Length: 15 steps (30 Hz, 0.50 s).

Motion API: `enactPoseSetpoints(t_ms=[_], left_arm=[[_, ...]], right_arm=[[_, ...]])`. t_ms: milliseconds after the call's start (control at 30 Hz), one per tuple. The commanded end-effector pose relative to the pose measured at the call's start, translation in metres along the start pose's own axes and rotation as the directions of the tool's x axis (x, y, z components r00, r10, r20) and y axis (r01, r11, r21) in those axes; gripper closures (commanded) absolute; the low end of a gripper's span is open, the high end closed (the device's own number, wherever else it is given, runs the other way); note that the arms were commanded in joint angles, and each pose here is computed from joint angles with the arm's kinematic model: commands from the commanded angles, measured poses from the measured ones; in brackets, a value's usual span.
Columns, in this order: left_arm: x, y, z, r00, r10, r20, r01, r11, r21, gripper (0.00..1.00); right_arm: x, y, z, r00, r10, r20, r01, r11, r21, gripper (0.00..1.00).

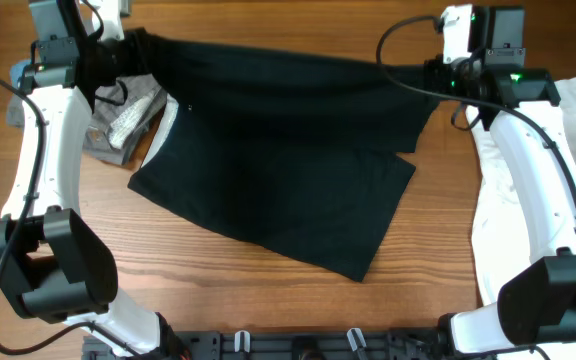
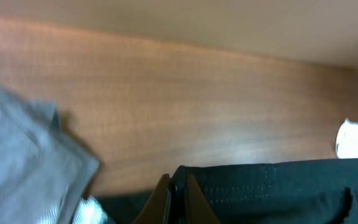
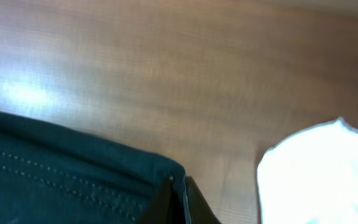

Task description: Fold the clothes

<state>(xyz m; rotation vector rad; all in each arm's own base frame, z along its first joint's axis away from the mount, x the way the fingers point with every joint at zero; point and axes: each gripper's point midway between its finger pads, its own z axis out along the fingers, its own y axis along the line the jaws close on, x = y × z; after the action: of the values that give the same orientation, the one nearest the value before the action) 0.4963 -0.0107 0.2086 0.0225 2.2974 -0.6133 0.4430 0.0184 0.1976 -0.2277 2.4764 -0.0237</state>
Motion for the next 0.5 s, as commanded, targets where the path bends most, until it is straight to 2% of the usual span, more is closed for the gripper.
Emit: enactPoseSetpoints(t_ms=[0,67,133,200,300,467], left_arm=[[0.003,0.037,-0.013,1.0,0.006,-0.012,-0.008,0.991,-0.134,0.96],[0.006,0.041,-0.01,1.0,-0.001,-0.023,-0.002,0.99,-0.14,0.96],[0.006,0.041,-0.009,1.0,-0.002,-0.024,-0.001,0.99,-0.14,0.96],[0.006,0.041,-0.009,1.0,-0.003,-0.025,-0.001,0.99,-0.139,0.96],[0.008,0.041,-0.009,1.0,-0.006,-0.031,0.002,0.99,-0.138,0.96],[0.017,0.041,-0.01,0.998,-0.029,-0.064,0.02,0.99,-0.14,0.96]], right_arm=[[0.006,-0.012,-0.012,0.997,0.078,-0.026,-0.077,0.995,0.058,0.96],[0.008,-0.003,-0.011,0.989,0.141,-0.034,-0.141,0.99,0.007,0.96],[0.01,-0.002,-0.011,0.961,0.272,-0.042,-0.272,0.962,0.007,0.96],[0.02,0.002,-0.012,0.892,0.444,-0.082,-0.444,0.896,0.012,0.96],[0.031,0.015,-0.014,0.794,0.588,-0.157,-0.596,0.803,-0.004,0.96],[0.034,0.033,-0.017,0.657,0.716,-0.238,-0.743,0.667,-0.045,0.96]])
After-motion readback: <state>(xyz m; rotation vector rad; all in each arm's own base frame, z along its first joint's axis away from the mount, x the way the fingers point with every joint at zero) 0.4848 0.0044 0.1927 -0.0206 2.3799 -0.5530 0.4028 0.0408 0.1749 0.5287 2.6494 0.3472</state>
